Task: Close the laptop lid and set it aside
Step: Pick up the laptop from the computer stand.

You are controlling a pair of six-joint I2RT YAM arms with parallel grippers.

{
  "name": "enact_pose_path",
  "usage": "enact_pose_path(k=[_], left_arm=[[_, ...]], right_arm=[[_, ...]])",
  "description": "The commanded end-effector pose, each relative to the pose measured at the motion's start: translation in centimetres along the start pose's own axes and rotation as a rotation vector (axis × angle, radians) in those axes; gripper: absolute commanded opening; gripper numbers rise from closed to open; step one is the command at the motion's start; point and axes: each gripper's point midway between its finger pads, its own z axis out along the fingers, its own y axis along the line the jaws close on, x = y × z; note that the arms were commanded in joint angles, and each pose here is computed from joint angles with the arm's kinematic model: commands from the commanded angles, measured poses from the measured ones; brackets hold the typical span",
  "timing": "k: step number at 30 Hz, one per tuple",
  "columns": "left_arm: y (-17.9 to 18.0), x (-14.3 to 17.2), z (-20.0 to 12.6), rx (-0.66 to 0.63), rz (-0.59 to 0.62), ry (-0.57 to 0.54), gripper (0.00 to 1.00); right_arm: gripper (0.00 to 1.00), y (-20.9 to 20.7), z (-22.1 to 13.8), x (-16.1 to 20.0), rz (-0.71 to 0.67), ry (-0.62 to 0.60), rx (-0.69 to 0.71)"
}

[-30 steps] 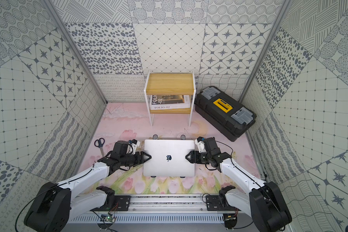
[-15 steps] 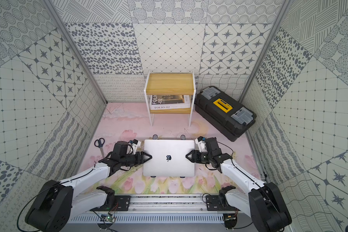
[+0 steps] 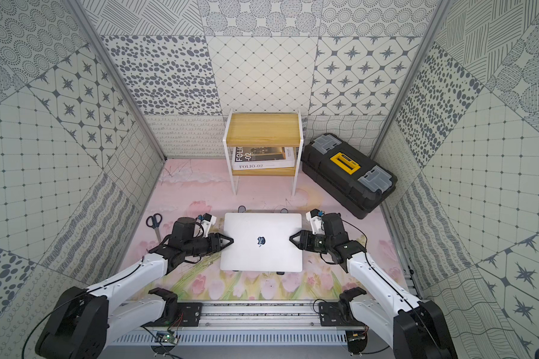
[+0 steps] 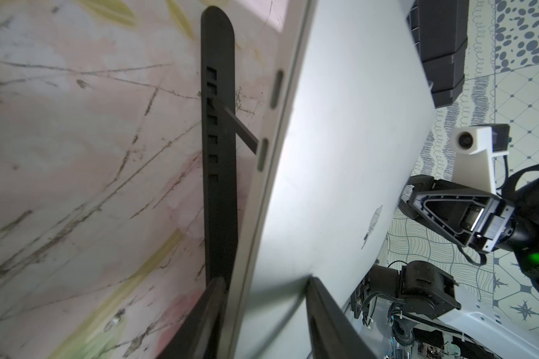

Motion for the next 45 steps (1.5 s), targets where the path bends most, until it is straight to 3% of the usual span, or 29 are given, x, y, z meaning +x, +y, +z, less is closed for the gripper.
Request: enact_pose_path(k=[1,12,19,28,34,37,45], left_arm=[[-3.3,-0.8,-1.0,0.114,0.019,-0.002,0.46],[-3.2,-0.9,-1.7,0.081,0.03,-0.023,0.47],[-3.0,-1.2,-1.6,0.07,0.029,-0.031,0.47],[-4.0,-1.8,-2.1,0.082,0.043,-0.045,0.48],[-4.7,-2.5,-2.7,0.082,0.042,-0.063,0.48],[-5.9,-3.2,-3.5,0.083,0.053,-0.077,0.53],[-11.0,-8.0,-8.8,0.135,0.076,-0.211,0.68]], right_arm=[[0.52,5.6,-1.2,-0.6,-0.06,-0.001,-0.24],[0.47,9.7,-3.5,-1.5,-0.015,-0.037,-0.432],[0.4,9.3,-3.0,-1.6,0.007,-0.033,-0.417],[0.23,9.0,-1.6,-1.6,0.033,-0.016,-0.395],[0.07,10.5,-2.2,-2.6,0.03,-0.015,-0.418],[0.0,11.7,-3.0,-3.2,0.03,-0.012,-0.438],[0.0,15.1,-6.7,-6.8,0.048,-0.063,-0.537]])
